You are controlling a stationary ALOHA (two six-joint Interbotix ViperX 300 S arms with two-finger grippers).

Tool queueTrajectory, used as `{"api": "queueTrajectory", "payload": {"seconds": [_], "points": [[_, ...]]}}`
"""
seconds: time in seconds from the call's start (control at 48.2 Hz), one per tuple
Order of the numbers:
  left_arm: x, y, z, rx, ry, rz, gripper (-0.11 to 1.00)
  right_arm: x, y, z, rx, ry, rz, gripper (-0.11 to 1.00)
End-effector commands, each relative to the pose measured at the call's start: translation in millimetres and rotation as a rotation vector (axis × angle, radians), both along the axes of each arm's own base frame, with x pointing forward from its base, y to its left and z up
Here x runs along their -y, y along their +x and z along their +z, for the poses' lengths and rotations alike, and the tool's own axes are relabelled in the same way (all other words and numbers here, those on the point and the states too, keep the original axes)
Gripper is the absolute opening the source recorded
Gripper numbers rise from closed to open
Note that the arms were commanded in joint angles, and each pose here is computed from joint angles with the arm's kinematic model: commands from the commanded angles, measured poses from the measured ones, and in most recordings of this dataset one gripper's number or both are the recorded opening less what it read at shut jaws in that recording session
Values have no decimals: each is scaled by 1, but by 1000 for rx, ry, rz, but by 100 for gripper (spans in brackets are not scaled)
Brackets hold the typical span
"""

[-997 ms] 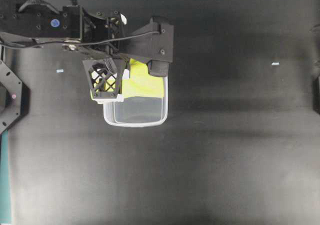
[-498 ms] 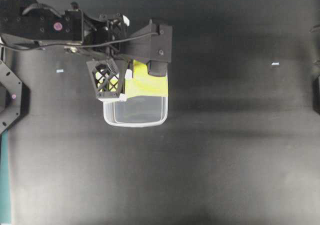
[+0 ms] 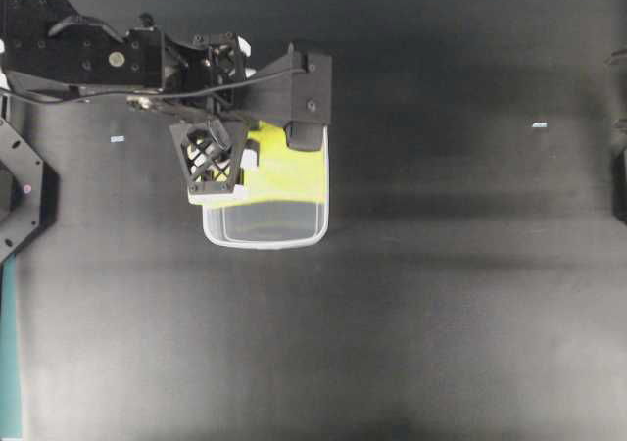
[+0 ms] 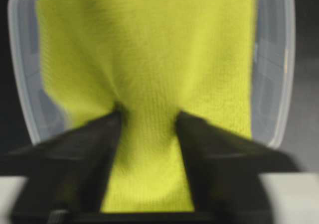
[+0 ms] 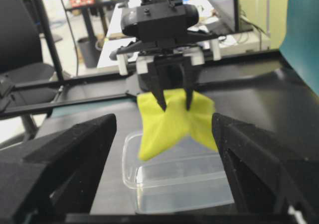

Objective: Place the yellow towel into the container with the left arm.
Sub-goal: 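Lower the towel into the container and release it from the left gripper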

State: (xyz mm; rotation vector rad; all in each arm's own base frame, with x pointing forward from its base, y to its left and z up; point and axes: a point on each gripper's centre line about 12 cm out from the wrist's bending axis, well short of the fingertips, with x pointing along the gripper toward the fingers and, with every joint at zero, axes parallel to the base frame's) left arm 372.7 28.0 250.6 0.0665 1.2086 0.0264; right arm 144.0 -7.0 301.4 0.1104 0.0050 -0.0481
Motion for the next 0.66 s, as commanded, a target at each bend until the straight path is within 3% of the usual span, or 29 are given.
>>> {"api": "queueTrajectory", "payload": {"seconds": [0.0,0.083,0.166,0.332,0.519,0.644], "points": [[-1,1,5,40,4,0,60,0,1,3,9,4,-1,75],[-1,3,5,54,4,5,81,0,1,3,9,3,-2,75],[0,3,7,64,-3,20,90,0,1,3,9,1,-2,75],[4,-9,45,172,-5,22,81,0,1,3,9,4,-1,75],[12,-43,100,429,-7,15,81,0,1,2,8,4,-1,75],[19,-67,112,566,-5,-15,80,0,1,1,5,4,-2,75]]}}
